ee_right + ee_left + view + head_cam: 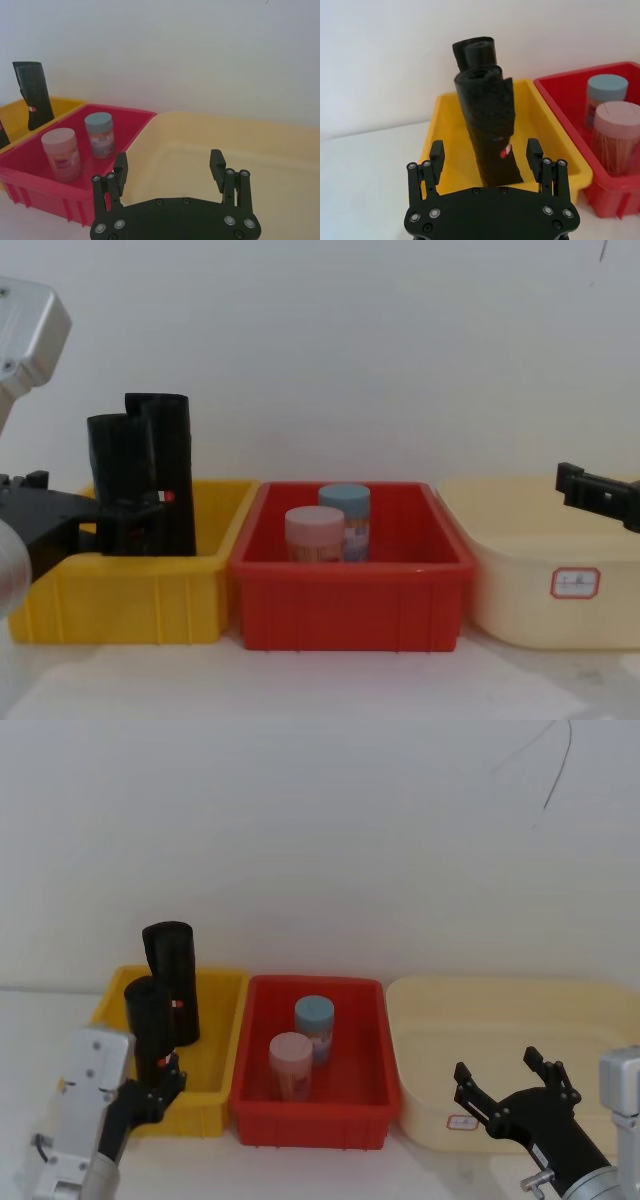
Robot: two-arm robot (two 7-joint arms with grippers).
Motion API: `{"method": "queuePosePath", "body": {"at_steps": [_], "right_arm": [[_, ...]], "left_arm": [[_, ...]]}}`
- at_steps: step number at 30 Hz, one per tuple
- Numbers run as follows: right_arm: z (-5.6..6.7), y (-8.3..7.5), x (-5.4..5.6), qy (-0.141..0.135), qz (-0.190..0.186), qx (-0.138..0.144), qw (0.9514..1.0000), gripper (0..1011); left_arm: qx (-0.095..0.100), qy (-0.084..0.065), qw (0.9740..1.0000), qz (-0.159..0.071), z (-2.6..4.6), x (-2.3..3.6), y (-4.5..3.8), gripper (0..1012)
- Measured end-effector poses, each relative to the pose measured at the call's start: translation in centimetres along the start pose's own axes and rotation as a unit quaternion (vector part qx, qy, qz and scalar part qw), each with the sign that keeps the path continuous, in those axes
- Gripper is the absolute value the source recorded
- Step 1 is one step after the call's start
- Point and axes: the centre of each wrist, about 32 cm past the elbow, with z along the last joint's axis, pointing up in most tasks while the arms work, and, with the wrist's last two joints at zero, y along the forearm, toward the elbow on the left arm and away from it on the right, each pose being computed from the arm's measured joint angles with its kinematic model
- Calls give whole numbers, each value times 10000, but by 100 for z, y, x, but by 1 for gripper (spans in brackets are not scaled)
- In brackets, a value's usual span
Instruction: Pick up the garbage bag with the one hand and transfer it to the other hand.
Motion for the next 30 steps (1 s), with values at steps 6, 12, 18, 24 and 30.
{"method": "queuePosePath", "body": {"at_steps": [6, 12, 18, 24, 30], "right_arm": [[0, 0, 0, 0, 0, 0, 10000, 1001], [0, 0, 0, 0, 0, 0, 10000, 1001], [0, 0, 0, 0, 0, 0, 10000, 1001], [0, 0, 0, 0, 0, 0, 10000, 1001], [0, 0, 0, 0, 0, 0, 10000, 1001]], "left_arm": [[-64, 113, 9999, 23, -14, 54, -126, 1001], [-130, 176, 9998, 27, -21, 93, -246, 1001], [-190, 215, 9996, -6, -24, 116, -359, 1001], [-242, 243, 9994, -76, -31, 127, -506, 1001], [-283, 275, 9991, -177, -35, 117, -641, 1000]]}}
